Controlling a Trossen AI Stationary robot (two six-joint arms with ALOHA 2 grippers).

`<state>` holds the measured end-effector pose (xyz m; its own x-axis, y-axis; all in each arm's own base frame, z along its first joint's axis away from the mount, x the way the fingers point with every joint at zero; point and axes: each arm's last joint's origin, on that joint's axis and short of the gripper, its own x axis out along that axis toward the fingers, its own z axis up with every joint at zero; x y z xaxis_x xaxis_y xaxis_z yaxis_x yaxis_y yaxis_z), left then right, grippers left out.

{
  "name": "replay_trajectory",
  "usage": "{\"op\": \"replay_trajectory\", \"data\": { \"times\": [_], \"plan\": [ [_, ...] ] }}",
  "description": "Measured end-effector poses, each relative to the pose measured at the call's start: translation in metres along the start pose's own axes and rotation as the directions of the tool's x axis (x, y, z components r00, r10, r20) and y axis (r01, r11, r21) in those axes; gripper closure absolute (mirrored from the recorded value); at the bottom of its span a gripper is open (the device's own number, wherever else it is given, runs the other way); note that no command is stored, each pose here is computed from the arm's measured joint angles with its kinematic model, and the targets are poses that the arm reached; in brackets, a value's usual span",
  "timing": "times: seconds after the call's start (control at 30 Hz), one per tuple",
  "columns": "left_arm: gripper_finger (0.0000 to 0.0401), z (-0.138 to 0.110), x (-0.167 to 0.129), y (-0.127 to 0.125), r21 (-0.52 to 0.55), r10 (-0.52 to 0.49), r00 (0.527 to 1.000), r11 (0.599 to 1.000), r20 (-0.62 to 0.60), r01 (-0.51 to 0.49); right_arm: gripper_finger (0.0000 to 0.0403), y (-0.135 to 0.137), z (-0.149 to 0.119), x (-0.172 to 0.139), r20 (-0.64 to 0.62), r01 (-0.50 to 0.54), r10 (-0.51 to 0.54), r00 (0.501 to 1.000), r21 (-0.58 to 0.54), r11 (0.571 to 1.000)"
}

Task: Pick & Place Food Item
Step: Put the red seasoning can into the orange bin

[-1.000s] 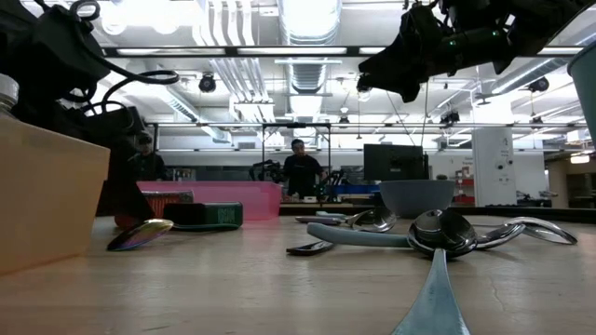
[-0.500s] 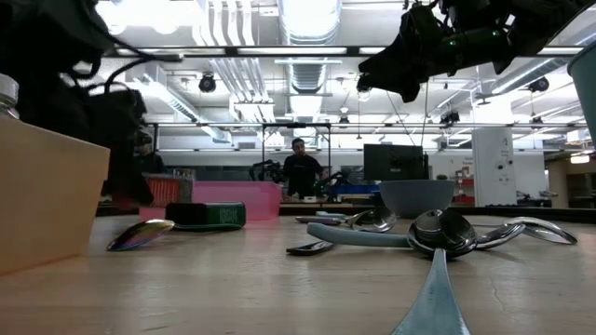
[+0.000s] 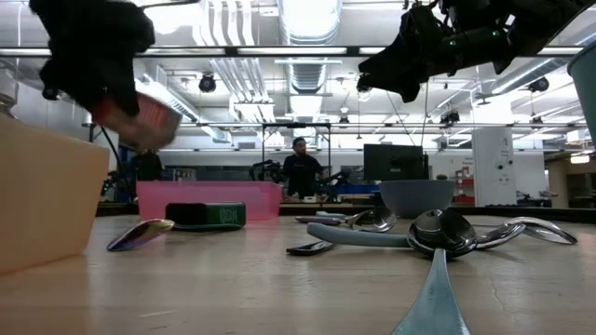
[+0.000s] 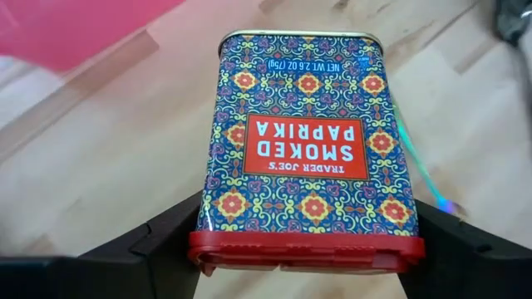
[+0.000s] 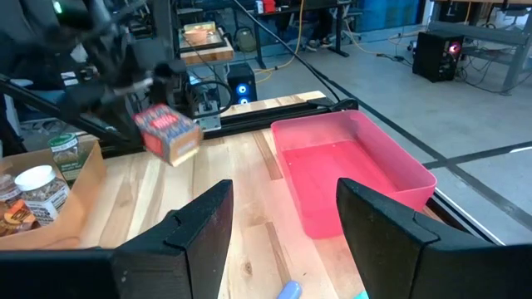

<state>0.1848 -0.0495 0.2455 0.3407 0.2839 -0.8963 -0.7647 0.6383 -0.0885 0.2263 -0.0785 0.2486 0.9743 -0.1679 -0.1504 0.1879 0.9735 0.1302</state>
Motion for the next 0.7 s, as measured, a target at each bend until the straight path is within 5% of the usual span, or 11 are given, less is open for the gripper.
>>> {"op": "replay_trajectory", "data": {
  "times": [0.4, 0.7],
  "plan": [
    [0.0091, 0.018, -0.038, -0.001, -0.162, -0.122, 0.949, 0.984, -0.29, 0.077, 0.0192, 0.0, 0.0, 0.0, -0.001, 0.0, 0.0, 1.0, 0.0, 1.0],
    [0.0099, 0.01, -0.046, -0.005, -0.364, -0.265, 0.757, 0.93, -0.597, 0.038, 0.0192, 0.0, 0.0, 0.0, -0.001, 0.0, 0.0, 1.0, 0.0, 1.0]
  ]
}}
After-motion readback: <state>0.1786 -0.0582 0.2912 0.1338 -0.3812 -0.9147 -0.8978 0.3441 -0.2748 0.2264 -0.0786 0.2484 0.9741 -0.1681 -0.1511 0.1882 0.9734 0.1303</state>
